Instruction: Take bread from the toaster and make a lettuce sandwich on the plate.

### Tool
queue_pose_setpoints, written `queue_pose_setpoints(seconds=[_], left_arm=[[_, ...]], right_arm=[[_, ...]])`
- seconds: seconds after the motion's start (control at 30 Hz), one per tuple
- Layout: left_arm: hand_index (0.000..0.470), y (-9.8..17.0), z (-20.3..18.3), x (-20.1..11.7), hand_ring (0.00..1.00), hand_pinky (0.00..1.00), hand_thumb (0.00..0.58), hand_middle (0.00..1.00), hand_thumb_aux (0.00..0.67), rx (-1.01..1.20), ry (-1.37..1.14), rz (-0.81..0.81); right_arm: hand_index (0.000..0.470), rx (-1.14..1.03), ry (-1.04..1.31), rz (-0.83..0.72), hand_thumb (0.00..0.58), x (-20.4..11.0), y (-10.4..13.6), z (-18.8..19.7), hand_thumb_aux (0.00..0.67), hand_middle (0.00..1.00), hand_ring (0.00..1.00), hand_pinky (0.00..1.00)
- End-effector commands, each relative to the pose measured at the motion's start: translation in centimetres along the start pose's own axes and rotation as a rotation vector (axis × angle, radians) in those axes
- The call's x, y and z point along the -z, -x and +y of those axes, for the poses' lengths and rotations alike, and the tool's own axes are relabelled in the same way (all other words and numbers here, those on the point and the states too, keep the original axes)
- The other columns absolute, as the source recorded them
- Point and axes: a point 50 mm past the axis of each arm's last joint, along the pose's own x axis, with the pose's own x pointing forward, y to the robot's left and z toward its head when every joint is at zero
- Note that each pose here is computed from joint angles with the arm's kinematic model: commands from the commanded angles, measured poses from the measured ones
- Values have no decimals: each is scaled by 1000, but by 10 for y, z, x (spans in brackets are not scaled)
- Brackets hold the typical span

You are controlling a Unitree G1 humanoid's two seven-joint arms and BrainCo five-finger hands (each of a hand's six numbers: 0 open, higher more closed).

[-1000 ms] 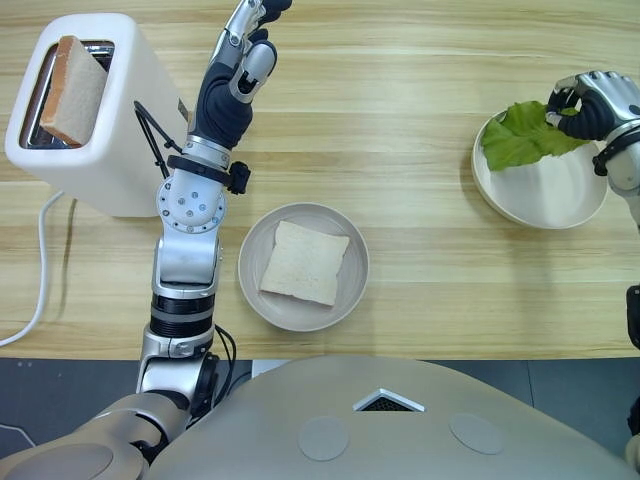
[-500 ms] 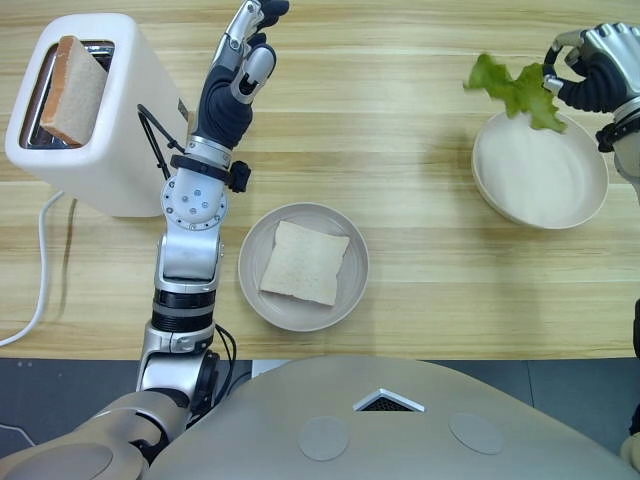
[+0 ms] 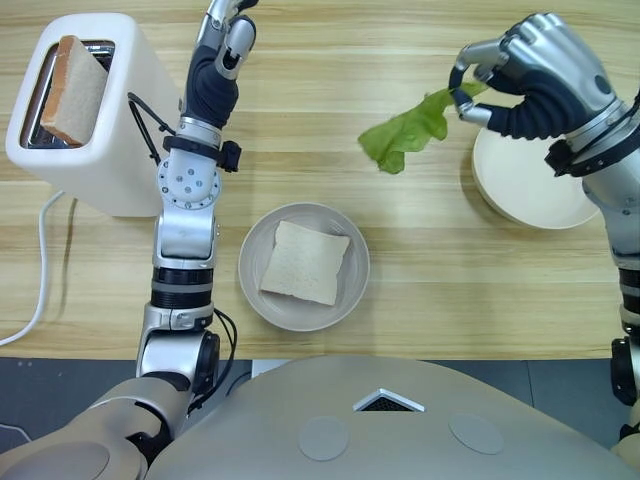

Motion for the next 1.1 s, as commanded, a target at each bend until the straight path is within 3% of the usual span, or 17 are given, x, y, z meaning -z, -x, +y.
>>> queue_pose_setpoints(seconds=[0.03,0.33,0.63,1.1], left_arm=[[0,-6,1,3,110,110,0,110,0,-7,11,5],[0,-12,0,1,106,106,0,106,0,-6,23,-13],[0,-16,-2,4,102,102,0,102,0,-1,26,-5],[0,-20,-15,1,102,102,0,102,0,31,36,-15]], right_arm=[[470,-112,-92,-113,580,-29,-3,21,670,1000,1000,1000],[470,-403,-172,-199,580,-57,13,53,670,1000,1000,1000],[470,-468,-219,-267,580,-75,20,39,670,1000,1000,1000],[470,-619,-252,-290,580,-63,-2,76,670,1000,1000,1000]])
